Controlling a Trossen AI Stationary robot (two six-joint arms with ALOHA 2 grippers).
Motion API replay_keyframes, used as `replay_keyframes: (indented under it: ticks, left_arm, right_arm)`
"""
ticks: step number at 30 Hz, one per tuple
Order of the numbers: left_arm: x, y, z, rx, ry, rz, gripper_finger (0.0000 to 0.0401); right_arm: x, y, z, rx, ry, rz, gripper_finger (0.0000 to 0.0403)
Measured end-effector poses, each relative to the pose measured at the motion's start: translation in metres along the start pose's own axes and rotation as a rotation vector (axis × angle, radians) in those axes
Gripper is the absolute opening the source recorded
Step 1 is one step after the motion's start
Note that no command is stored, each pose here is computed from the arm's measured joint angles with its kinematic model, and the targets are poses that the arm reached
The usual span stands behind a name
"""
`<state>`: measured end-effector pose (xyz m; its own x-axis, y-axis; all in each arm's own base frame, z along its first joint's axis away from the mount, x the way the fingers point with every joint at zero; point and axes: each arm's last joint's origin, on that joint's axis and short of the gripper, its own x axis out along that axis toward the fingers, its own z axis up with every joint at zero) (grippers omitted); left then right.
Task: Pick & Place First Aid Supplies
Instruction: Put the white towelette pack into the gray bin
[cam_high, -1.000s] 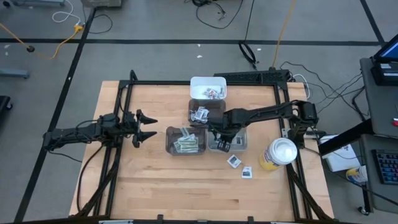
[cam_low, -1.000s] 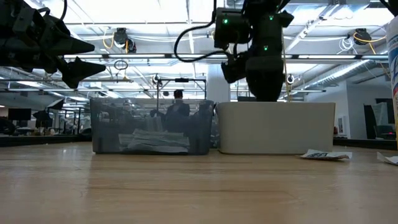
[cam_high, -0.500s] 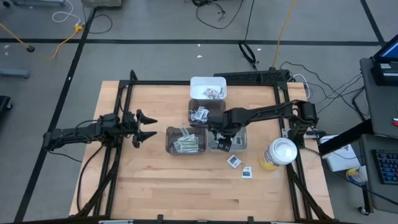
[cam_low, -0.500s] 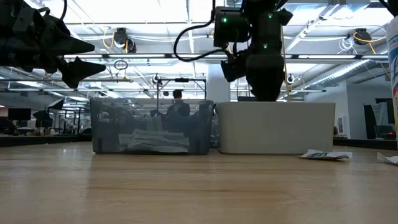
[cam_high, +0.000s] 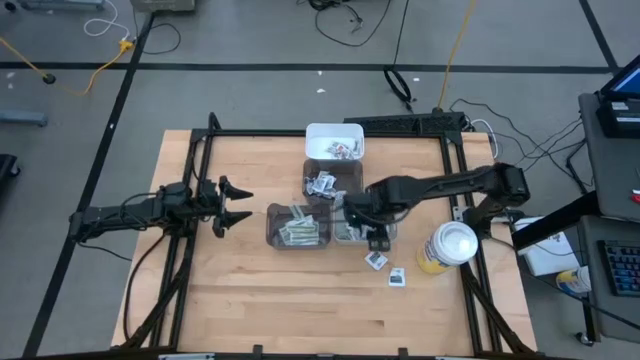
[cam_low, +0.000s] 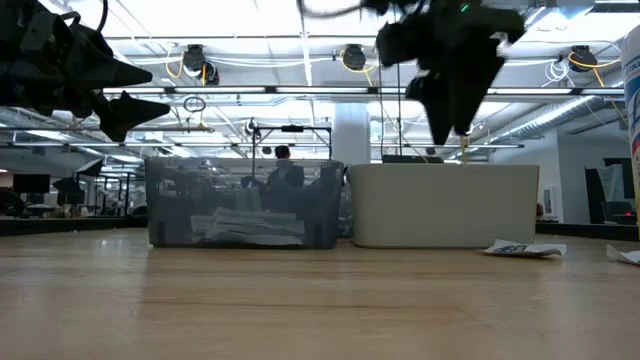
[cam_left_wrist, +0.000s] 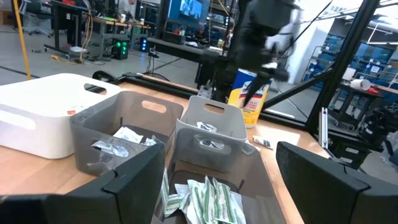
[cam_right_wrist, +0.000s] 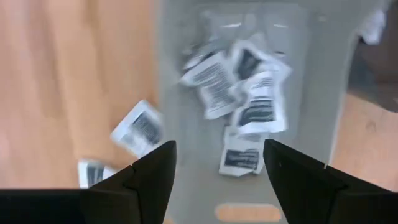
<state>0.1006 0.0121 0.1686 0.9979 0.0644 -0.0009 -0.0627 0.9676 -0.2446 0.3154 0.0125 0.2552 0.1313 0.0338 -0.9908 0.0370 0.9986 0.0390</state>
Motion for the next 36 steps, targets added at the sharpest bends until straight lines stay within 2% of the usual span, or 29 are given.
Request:
replay_keyframes:
  ticks: [4,11,20,26,36]
  left_arm:
    - [0.000,0.000,0.000,0.000,0.000,0.000,0.0310]
    - [0.000,0.000,0.000,0.000,0.000,0.000,0.0310]
    - [0.000,0.000,0.000,0.000,0.000,0.000,0.0310]
    - [0.000,0.000,0.000,0.000,0.000,0.000,0.0310]
    - [0.000,0.000,0.000,0.000,0.000,0.000,0.0310]
  right_arm:
    - [-0.011,0.021,-0.012,-0.144,0.012,0.006,0.0236]
    - [-0.006,0.066,-0.043,-0.278,0.044,0.020,0.0231]
    - [0.008,0.111,-0.081,-0.344,0.107,0.020,0.0231]
    - [0.018,0.137,-0.096,-0.376,0.071,0.043,0.0226]
    - [0.049,0.151,-0.104,-0.341,0.020,0.074,0.0226]
